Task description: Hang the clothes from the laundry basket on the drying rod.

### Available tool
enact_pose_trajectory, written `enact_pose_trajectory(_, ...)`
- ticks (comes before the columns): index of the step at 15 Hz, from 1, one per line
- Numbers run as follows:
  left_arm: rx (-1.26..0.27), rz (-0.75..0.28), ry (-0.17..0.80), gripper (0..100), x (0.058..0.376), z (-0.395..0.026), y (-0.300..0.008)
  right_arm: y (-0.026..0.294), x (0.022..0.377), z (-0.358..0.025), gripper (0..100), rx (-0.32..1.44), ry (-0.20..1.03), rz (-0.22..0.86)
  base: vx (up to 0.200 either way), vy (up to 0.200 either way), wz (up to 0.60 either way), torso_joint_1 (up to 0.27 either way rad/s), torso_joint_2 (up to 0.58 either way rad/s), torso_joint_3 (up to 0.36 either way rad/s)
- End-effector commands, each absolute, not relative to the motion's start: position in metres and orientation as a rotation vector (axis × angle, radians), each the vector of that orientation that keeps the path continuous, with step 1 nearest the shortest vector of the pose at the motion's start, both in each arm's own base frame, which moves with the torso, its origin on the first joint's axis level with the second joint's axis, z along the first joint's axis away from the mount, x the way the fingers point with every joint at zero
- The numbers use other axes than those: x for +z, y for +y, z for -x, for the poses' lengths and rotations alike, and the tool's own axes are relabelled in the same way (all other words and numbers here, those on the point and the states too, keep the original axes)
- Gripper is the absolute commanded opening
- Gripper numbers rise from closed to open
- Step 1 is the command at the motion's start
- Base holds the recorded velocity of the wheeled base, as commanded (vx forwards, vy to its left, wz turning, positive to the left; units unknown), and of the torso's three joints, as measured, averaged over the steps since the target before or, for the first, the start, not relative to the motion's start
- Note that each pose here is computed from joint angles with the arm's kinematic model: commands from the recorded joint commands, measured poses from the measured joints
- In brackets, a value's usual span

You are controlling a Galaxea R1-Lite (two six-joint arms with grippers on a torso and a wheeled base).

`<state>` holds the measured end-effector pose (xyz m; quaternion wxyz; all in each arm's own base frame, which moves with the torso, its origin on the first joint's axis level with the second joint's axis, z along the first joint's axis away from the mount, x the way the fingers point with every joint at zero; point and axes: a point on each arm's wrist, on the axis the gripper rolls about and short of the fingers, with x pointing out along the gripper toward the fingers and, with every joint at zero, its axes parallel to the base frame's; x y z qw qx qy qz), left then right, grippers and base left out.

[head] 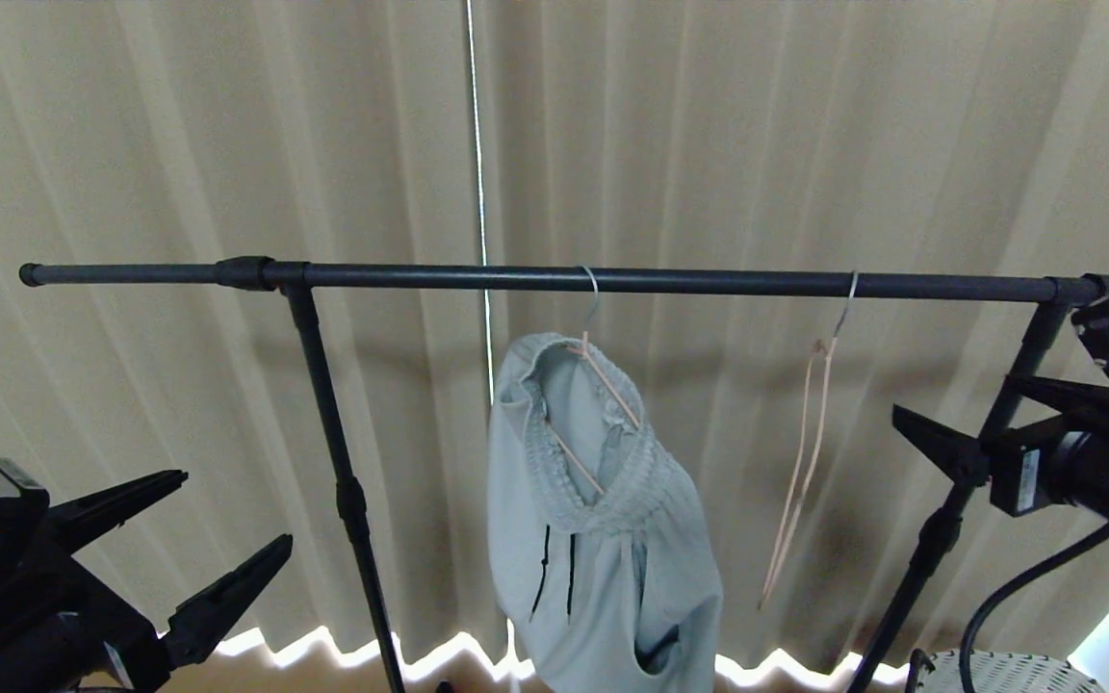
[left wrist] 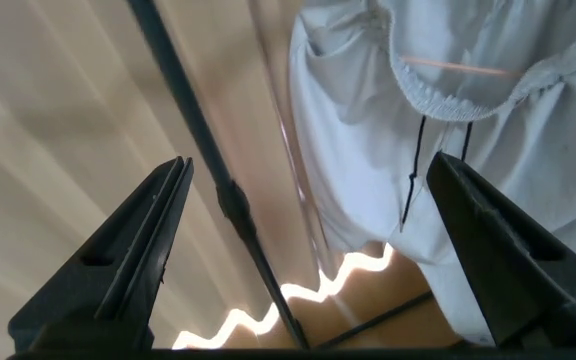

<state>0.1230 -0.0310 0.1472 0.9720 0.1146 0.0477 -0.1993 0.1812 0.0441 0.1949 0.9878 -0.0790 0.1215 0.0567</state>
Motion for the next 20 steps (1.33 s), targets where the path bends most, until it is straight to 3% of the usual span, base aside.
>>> enact_pose_trajectory(1,-0.403,-0.232,0.104,100,0.145,-0.122,-0.031,0.032,0.192,-0.166,100,0.071,0.235,0.150,0.000,0.000,0.00,0.000,0.00,0.000)
enact_pose_trajectory(10,-0.358,-0.229,0.115,100,0.145,-0.127,-0.026,0.017,0.151,-0.115,100,0.031,0.292,0.171,0.000,0.000,0.00,0.000,0.00,0.000)
enact_pose_trajectory(15,-0.357,-0.232,0.131,100,0.144,-0.129,-0.026,0.016,0.143,-0.114,100,0.031,0.335,0.244,0.000,0.000,0.00,0.000,0.00,0.000)
enact_pose_trajectory(20,-0.357,-0.231,0.148,100,0.141,-0.131,-0.026,0.011,0.136,-0.116,100,-0.004,0.377,0.242,-0.200,0.000,0.00,0.007,0.00,0.001)
